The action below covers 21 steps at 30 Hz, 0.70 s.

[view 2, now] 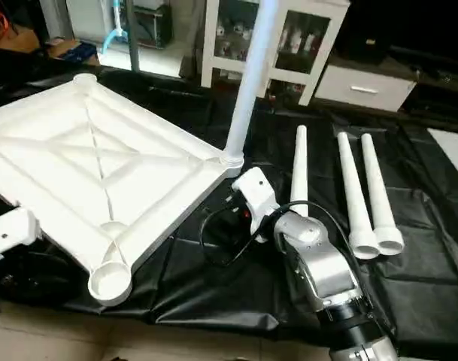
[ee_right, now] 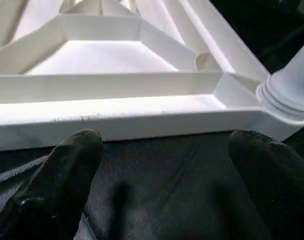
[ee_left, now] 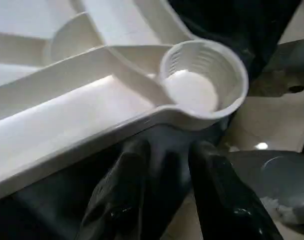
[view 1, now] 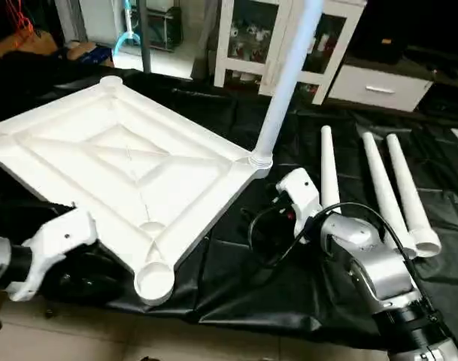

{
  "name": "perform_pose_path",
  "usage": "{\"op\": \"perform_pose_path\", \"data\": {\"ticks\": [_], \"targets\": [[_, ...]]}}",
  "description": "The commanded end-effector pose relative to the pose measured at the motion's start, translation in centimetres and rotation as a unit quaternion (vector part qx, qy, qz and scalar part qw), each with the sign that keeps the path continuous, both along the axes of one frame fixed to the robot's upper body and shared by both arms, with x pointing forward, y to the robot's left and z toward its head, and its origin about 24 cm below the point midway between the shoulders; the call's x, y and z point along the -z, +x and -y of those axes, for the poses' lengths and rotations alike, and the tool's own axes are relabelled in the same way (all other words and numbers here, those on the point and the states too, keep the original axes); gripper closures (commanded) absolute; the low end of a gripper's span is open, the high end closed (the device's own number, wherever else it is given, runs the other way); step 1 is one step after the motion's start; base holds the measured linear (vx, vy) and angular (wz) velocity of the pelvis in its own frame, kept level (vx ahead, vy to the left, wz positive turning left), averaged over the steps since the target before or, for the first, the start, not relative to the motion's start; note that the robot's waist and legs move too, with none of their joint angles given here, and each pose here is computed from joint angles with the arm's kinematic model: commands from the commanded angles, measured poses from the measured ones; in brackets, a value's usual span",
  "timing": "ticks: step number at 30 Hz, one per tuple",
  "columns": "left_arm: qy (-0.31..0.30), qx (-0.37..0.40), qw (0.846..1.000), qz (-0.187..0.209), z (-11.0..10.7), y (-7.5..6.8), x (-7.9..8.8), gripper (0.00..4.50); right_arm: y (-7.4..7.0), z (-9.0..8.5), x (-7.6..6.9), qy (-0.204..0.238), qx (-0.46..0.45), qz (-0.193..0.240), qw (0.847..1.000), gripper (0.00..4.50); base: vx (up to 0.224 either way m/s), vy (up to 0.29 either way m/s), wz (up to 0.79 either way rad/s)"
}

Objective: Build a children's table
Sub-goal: Rotate table base

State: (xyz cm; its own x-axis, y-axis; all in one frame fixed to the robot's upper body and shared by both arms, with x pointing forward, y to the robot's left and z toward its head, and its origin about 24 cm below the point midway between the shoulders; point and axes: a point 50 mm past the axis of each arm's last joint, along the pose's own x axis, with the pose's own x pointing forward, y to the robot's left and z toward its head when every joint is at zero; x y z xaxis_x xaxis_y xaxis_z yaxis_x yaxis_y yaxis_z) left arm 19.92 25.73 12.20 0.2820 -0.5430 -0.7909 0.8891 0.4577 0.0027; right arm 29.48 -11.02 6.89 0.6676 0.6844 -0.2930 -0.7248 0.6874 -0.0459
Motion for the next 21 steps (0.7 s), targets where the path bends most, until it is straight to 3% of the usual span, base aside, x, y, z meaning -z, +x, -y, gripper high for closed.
{"op": "perform_pose_path", "data": {"ticks": [1, 8, 15, 21], "targets": [[-0.001, 0.013, 1.0, -0.008, 0.8, -0.4, 0.5, 2.94, 0.1, 0.2, 0.0, -0.012, -0.002, 0.003, 1.0, 0.0, 0.0, 0.0, 0.0], [0.014, 0.03, 0.999, -0.021, 2.1, -0.4, 2.5, 2.94, 0.0, 0.6, 0.0, -0.013, 0.003, 0.005, 1.0, 0.0, 0.0, 0.0, 0.0], [0.02, -0.024, 0.998, 0.054, 3.4, 2.6, 4.9, 2.94, -0.1, 1.2, 0.0, -0.015, 0.015, 0.005, 1.0, 0.0, 0.0, 0.0, 0.0], [0.025, -0.051, 0.994, 0.095, 4.0, 4.2, 4.9, 2.94, -0.2, 1.5, 0.1, -0.015, 0.022, 0.004, 1.0, 0.0, 0.0, 0.0, 0.0]]}}
